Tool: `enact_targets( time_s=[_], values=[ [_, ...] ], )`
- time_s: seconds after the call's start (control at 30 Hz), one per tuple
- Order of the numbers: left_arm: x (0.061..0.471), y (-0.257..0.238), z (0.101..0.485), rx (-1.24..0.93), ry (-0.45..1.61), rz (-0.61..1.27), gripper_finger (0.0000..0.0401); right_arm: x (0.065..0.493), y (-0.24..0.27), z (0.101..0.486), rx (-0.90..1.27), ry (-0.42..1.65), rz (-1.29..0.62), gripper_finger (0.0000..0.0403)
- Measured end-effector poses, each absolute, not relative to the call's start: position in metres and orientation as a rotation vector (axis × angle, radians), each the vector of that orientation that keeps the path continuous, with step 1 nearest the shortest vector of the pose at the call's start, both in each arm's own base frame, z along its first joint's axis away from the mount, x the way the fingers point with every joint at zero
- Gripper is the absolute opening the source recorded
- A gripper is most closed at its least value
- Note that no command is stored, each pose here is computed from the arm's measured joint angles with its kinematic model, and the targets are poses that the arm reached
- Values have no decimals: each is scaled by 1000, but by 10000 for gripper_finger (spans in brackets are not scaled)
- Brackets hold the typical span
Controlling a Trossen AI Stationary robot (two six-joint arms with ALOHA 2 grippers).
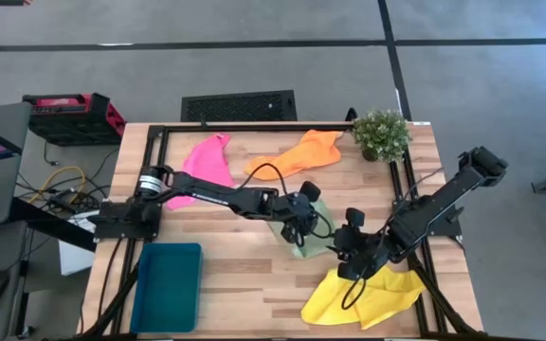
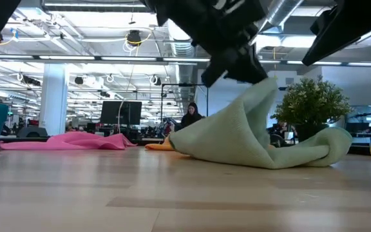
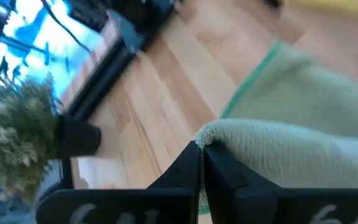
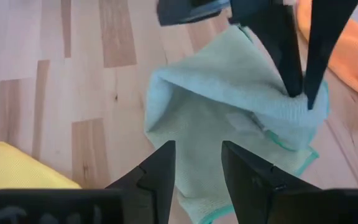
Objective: Fold microfiber towels
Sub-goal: Fold the green microfiber towel, then put the green microfiber towel into the bin
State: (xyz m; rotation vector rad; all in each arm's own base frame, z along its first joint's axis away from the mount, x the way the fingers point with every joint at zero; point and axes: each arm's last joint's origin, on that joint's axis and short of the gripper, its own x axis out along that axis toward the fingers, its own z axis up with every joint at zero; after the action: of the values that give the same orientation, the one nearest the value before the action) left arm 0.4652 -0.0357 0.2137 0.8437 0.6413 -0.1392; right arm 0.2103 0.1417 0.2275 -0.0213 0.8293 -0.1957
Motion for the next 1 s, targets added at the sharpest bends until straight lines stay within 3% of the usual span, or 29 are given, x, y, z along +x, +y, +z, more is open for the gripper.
enact_targets(
  time_s=[0.4, 0.8, 1.0],
  values=[
    [468, -46, 209, 840, 618, -133, 34, 208, 139, 229, -26, 839, -198, 155],
    [468, -50, 209, 820, 613, -132, 130, 205, 139, 228, -4, 857, -215, 155],
    [465, -66, 213, 881, 593, -166, 150, 204, 139, 228, -8, 865, -214, 155]
  ],
)
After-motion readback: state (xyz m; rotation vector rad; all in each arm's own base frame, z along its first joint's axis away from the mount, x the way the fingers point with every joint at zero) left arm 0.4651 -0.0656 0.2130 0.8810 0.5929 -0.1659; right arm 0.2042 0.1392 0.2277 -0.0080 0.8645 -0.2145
